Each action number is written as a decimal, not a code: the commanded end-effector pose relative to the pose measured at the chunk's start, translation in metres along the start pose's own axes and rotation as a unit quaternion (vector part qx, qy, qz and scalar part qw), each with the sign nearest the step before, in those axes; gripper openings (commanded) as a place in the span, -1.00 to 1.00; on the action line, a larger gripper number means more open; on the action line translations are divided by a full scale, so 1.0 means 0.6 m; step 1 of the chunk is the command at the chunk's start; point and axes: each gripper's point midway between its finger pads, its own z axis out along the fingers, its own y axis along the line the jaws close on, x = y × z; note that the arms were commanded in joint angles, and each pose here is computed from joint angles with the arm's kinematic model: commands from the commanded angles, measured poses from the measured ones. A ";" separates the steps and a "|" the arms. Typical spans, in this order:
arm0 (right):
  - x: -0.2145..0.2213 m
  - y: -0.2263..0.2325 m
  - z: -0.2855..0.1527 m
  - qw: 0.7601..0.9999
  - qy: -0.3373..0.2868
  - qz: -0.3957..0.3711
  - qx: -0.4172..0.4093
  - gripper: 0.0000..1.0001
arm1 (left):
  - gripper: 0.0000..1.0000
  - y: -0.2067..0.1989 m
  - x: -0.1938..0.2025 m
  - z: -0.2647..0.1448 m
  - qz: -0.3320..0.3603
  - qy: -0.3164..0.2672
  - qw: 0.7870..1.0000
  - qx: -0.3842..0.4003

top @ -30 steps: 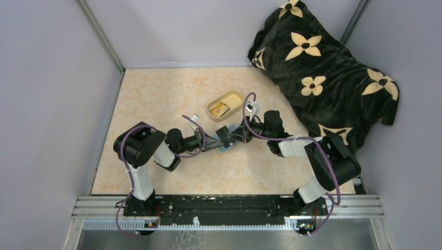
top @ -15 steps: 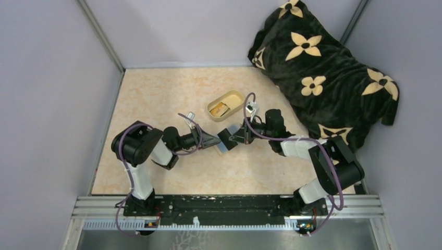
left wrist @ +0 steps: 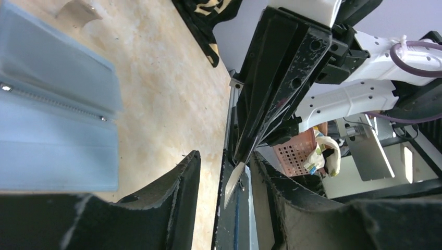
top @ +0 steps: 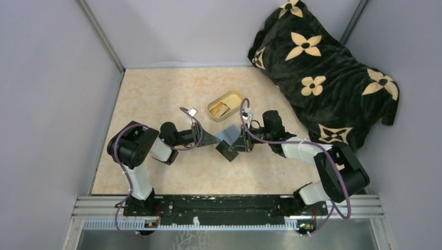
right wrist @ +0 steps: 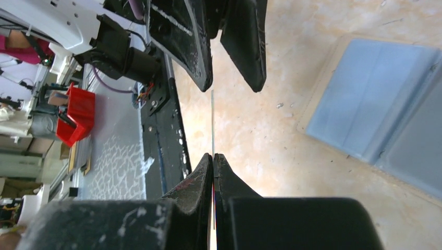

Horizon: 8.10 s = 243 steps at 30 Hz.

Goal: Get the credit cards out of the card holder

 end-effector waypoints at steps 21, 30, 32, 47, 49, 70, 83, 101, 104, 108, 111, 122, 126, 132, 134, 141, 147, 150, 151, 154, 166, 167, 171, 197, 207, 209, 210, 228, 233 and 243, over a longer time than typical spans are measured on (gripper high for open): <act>-0.030 0.015 0.012 0.999 -0.001 -0.035 -0.029 -1.00 | -0.06 -0.087 0.009 0.001 0.153 0.038 0.980 0.120; -0.030 0.008 0.017 0.999 -0.001 -0.027 -0.028 -1.00 | -0.96 -0.107 0.041 0.024 0.164 0.082 0.971 0.156; -0.031 0.008 0.017 0.999 -0.003 -0.028 -0.027 -1.00 | -1.00 -0.106 0.042 0.028 0.160 0.081 0.971 0.155; -0.110 -0.027 -0.038 0.985 -0.135 -0.055 0.088 -0.08 | -1.00 -0.097 -0.004 0.030 0.152 -0.025 0.982 0.107; -0.112 -0.036 -0.046 0.983 -0.149 -0.046 0.098 -0.08 | -1.00 -0.103 -0.017 0.029 0.161 -0.044 0.980 0.105; -0.110 -0.033 -0.067 0.975 -0.214 -0.001 0.058 -0.10 | -1.00 -0.102 -0.141 0.028 0.147 -0.223 0.962 0.054; -0.106 -0.024 -0.062 0.977 -0.208 0.007 0.035 -0.11 | -1.00 -0.138 -0.146 0.035 0.140 -0.210 0.963 0.090; -0.118 -0.028 -0.054 0.978 -0.209 0.007 0.020 -0.19 | -1.00 -0.146 -0.134 0.031 0.137 -0.198 0.966 0.095; -0.120 -0.028 -0.052 0.978 -0.209 0.007 0.017 -0.20 | -1.00 -0.142 -0.133 0.031 0.136 -0.197 0.966 0.093; -0.127 -0.025 -0.051 0.978 -0.210 0.003 0.011 -0.22 | -1.00 -0.137 -0.129 0.033 0.133 -0.193 0.968 0.091; -0.134 -0.025 -0.051 0.977 -0.211 0.000 0.010 -0.26 | -1.00 -0.135 -0.126 0.034 0.132 -0.190 0.969 0.091; -0.142 -0.024 -0.049 0.977 -0.215 0.000 0.007 -0.99 | -1.00 -0.135 -0.121 0.030 0.135 -0.188 0.969 0.088; -0.149 -0.024 -0.049 0.976 -0.217 -0.002 0.008 -1.00 | -1.00 -0.131 -0.115 0.027 0.133 -0.185 0.970 0.085; -0.163 -0.028 -0.049 0.975 -0.222 -0.007 0.015 -1.00 | -1.00 -0.126 -0.105 0.023 0.128 -0.181 0.972 0.078; -0.168 -0.028 -0.049 0.974 -0.224 -0.009 0.017 -1.00 | -1.00 -0.125 -0.103 0.021 0.129 -0.180 0.972 0.077; -0.185 -0.033 -0.049 0.973 -0.230 -0.015 0.023 -1.00 | -1.00 -0.121 -0.089 0.016 0.123 -0.171 0.975 0.072; -0.202 -0.037 -0.052 0.971 -0.238 -0.019 0.024 -1.00 | -1.00 -0.122 -0.075 0.016 0.121 -0.162 0.977 0.073; -0.209 -0.037 -0.055 0.970 -0.241 -0.022 0.024 -1.00 | -1.00 -0.122 -0.071 0.015 0.121 -0.159 0.977 0.072; -0.210 -0.036 -0.056 0.970 -0.241 -0.023 0.023 -1.00 | -1.00 -0.122 -0.070 0.015 0.121 -0.158 0.977 0.073; -0.213 -0.035 -0.055 0.970 -0.241 -0.024 0.019 -1.00 | -1.00 -0.123 -0.062 0.017 0.119 -0.153 0.978 0.074; -0.217 -0.041 -0.053 0.969 -0.245 -0.015 0.014 -1.00 | -1.00 -0.117 -0.046 0.025 0.118 -0.144 0.980 0.070; -0.220 -0.043 -0.054 0.969 -0.246 -0.014 0.016 -1.00 | -1.00 -0.117 -0.048 0.026 0.118 -0.146 0.980 0.070; -0.235 -0.055 -0.057 0.969 -0.246 -0.015 0.024 -1.00 | -0.22 -0.114 -0.063 0.020 0.114 -0.163 0.978 0.064; -0.348 -0.285 -0.005 0.985 -0.156 -0.001 0.069 -1.00 | 0.38 -0.094 -0.104 -0.068 0.146 -0.209 0.967 0.017; -0.330 -0.320 0.041 0.990 -0.124 0.016 0.068 -1.00 | 0.37 -0.073 -0.105 -0.080 0.143 -0.213 0.967 -0.002; -0.326 -0.324 0.050 0.991 -0.118 0.018 0.068 -1.00 | 0.37 -0.070 -0.106 -0.083 0.142 -0.215 0.966 -0.006; -0.324 -0.325 0.055 0.991 -0.115 0.019 0.067 -1.00 | 0.36 -0.069 -0.106 -0.084 0.142 -0.216 0.966 -0.008; -0.282 -0.365 0.087 0.991 -0.078 0.041 0.102 -0.93 | 0.35 -0.051 -0.106 -0.094 0.134 -0.216 0.967 -0.023; -0.293 -0.361 0.085 0.990 -0.091 0.039 0.104 -0.63 | 0.35 -0.047 -0.107 -0.094 0.132 -0.215 0.967 -0.024; -0.317 -0.358 0.062 0.984 -0.121 0.021 0.130 -0.43 | 0.34 -0.046 -0.109 -0.091 0.130 -0.211 0.969 -0.021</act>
